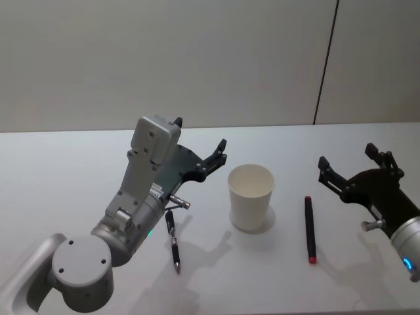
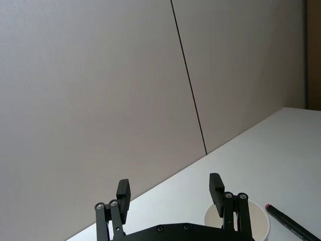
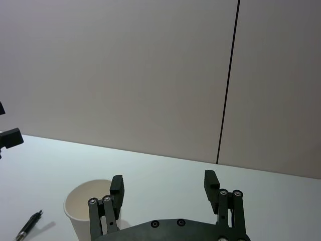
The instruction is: Place the pen into the pen holder.
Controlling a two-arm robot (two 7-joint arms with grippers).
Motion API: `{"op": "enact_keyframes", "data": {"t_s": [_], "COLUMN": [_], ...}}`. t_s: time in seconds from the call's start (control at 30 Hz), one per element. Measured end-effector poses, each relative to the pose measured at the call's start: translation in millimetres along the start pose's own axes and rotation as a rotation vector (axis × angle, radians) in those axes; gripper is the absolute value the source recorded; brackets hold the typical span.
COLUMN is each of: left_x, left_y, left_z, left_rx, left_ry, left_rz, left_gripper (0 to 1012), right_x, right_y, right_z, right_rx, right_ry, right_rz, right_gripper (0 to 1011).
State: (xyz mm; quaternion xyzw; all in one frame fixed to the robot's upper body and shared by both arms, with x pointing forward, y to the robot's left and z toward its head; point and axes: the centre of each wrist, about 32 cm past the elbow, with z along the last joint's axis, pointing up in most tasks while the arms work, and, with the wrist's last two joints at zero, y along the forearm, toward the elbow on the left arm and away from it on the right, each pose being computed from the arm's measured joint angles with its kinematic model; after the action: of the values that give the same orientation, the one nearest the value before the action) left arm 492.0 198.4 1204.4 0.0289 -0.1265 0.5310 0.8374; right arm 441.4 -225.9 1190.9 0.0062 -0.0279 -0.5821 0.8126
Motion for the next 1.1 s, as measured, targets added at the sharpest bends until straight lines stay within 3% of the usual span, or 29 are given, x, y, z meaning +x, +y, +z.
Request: {"op": "enact_keyframes", "data": {"t_s": [0.5,0.83,1.1], "left_x": [0.0,0.0,0.0], "left_y": [0.0,0.0,0.0], "left_z": [0.0,0.0,0.0], "left_rx": [0.000,0.000,0.000], "left_ry": [0.000,0.000,0.000], "left_rz": [0.000,0.000,0.000], "left_gripper": [1003,1003,1003], "right_x": [-14.0,-18.9,-30.6], "right_y": [17.7,35.3,52.8], "right_z": [4.7,3.0,-0.8], "right_rx": [-0.095,-0.204,-0.320], "right_ry": [0.026,0.045,0.049], "right_rz": [-0.085,-0.157,-0.214], "right_gripper": [1002,1002,1002]}}
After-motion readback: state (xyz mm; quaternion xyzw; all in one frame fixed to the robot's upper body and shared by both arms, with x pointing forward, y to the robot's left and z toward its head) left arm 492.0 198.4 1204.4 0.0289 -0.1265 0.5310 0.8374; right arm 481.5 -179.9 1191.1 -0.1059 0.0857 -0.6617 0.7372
